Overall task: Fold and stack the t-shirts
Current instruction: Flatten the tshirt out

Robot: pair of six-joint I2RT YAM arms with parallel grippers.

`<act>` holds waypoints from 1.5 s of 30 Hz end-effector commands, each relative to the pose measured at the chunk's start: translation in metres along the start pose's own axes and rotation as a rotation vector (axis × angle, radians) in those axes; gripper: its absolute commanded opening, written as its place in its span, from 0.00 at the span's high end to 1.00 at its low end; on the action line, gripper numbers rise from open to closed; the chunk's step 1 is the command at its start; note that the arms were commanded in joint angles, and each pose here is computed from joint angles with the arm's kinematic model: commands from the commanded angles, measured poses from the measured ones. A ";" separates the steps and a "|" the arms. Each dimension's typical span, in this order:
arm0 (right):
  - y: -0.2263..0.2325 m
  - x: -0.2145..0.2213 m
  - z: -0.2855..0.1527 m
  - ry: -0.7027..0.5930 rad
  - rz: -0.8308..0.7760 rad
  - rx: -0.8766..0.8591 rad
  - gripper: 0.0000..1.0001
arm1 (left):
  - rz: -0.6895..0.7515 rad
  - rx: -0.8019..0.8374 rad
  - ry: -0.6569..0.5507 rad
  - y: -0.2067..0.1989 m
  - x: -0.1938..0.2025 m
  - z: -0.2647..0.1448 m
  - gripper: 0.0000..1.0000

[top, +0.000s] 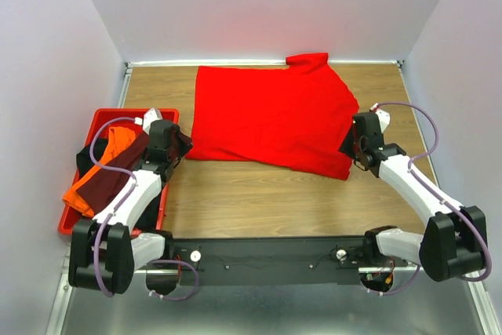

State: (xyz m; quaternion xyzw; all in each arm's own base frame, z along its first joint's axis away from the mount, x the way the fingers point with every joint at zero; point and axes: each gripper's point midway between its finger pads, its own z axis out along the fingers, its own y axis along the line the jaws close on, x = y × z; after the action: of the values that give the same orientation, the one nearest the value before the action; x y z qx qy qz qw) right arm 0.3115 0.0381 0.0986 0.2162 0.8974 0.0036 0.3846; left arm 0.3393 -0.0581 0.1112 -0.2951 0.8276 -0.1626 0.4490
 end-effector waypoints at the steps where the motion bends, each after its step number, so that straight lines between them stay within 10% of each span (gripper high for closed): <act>1: -0.001 -0.021 -0.005 -0.043 0.020 0.033 0.45 | 0.036 0.006 -0.051 -0.009 -0.019 -0.012 0.63; 21: -0.053 -0.018 0.133 0.152 0.164 0.255 0.50 | 0.087 0.041 0.131 -0.050 0.023 0.030 0.73; 32: -0.105 -0.037 0.149 0.138 0.266 0.348 0.96 | 0.111 0.063 0.153 -0.054 0.029 0.029 0.74; 45: -0.093 -0.062 0.136 0.122 0.359 0.194 0.85 | 0.120 0.008 0.179 -0.051 0.045 0.038 0.74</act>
State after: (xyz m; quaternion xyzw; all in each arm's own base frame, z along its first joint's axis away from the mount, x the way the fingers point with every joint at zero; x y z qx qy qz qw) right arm 0.4127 -0.1156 0.0208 0.4185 0.8534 -0.0496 0.3068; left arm 0.3657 -0.1230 0.0887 -0.2243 0.8784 -0.1738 0.3846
